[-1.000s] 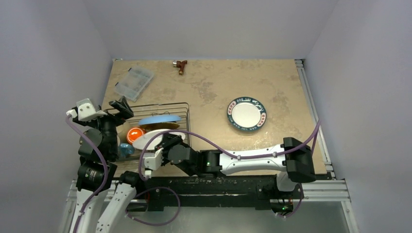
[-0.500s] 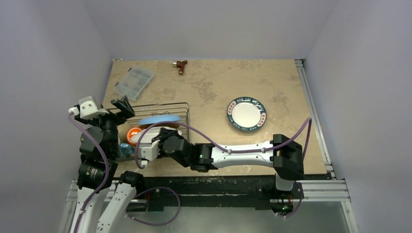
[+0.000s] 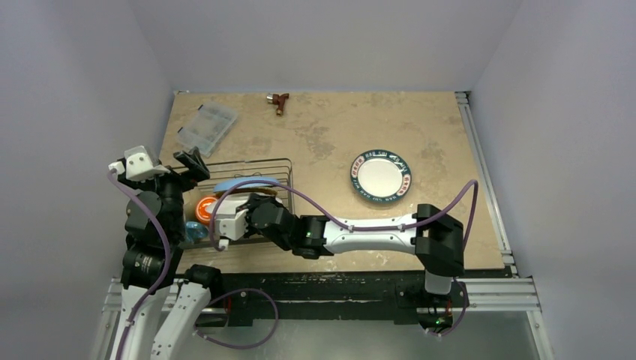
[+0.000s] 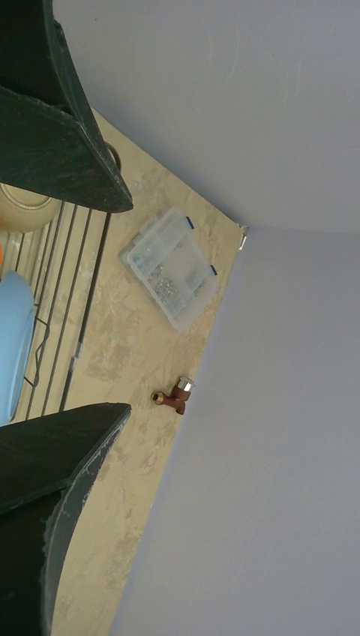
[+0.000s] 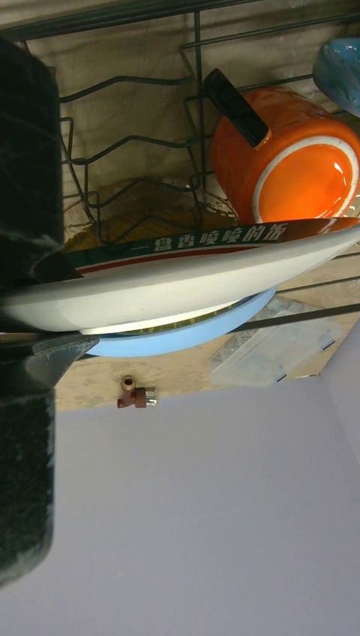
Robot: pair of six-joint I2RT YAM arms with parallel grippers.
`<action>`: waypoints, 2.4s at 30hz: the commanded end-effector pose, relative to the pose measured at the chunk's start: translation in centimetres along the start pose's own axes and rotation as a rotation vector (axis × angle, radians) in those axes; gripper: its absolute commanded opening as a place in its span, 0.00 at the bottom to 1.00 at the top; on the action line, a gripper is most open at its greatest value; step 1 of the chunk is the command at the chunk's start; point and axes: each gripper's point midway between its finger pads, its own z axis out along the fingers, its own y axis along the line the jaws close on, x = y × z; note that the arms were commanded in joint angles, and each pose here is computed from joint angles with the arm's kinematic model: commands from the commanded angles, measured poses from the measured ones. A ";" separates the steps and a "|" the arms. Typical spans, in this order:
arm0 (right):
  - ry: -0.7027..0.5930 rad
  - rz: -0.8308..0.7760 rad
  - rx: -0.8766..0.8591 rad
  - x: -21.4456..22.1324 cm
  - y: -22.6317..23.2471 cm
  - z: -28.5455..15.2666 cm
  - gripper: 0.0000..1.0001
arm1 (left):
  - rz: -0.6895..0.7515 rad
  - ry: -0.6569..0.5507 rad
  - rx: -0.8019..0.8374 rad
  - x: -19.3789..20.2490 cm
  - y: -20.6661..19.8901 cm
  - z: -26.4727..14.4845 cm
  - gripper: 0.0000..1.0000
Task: Load the mixed dishes into the dish rack
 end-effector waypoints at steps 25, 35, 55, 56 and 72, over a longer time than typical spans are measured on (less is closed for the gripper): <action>-0.158 0.188 -0.123 -0.5 -2.8 0.0 0.00 | -0.023 0.000 0.022 -0.5 -0.7 0.6 0.96; -0.099 0.273 0.028 0.5 -5.0 1.0 0.46 | -0.023 0.009 0.024 -0.2 -0.8 0.8 0.96; -0.097 0.143 -0.096 0.7 -2.0 2.3 0.02 | -0.031 0.026 0.039 0.1 -1.2 1.0 0.96; -0.109 0.134 -0.106 0.4 -1.8 2.4 0.00 | -0.029 0.027 0.037 0.1 -1.1 1.0 0.96; -0.188 -0.044 -0.209 -0.2 0.3 4.3 0.16 | -0.029 0.042 0.037 0.4 -1.2 1.3 0.95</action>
